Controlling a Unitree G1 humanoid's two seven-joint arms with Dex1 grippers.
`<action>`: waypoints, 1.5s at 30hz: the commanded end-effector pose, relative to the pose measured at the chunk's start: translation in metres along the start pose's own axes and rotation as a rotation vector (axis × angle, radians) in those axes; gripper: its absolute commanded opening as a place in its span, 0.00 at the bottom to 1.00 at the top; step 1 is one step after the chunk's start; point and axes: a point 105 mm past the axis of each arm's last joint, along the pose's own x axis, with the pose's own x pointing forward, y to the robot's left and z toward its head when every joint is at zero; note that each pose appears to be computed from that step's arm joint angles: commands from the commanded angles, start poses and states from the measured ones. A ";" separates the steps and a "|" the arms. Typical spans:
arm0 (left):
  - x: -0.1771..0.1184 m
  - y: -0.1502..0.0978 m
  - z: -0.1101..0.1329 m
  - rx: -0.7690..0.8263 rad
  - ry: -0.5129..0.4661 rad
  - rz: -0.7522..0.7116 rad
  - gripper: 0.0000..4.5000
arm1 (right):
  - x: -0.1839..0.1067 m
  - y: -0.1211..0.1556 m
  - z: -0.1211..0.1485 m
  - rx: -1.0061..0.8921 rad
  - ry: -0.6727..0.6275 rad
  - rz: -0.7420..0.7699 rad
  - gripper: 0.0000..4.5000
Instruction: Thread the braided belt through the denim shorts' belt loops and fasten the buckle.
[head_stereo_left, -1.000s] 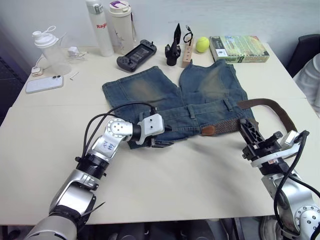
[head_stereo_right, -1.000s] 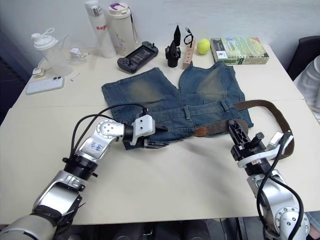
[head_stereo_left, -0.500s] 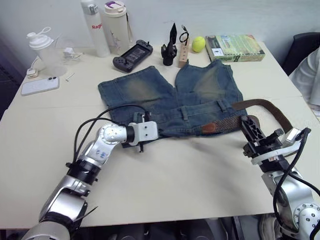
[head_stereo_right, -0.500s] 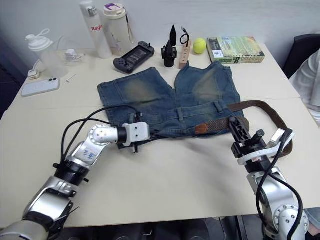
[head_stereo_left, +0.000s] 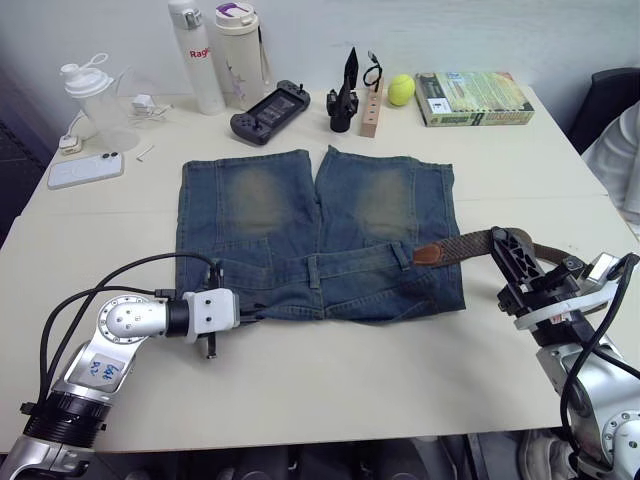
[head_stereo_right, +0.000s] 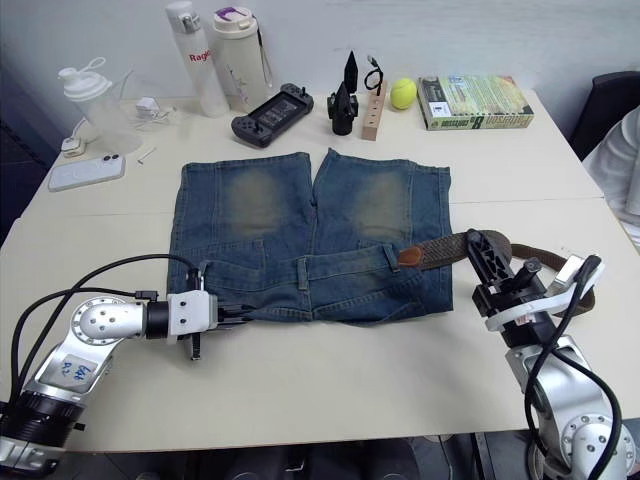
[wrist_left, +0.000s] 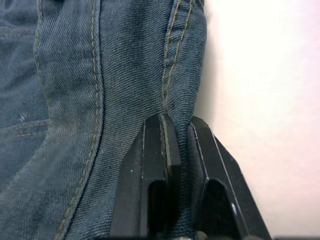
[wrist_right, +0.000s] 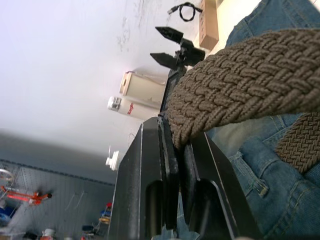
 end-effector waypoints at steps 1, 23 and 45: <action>-0.003 0.003 0.014 -0.029 -0.065 0.014 0.27 | 0.001 0.013 0.005 -0.020 -0.006 0.039 0.00; -0.024 0.035 0.086 -0.360 -0.370 -0.055 0.67 | 0.055 -0.030 0.001 -0.259 0.245 -0.101 0.00; -0.020 0.031 0.086 -0.357 -0.361 -0.040 0.67 | 0.072 -0.032 0.026 -0.487 0.274 -0.084 0.00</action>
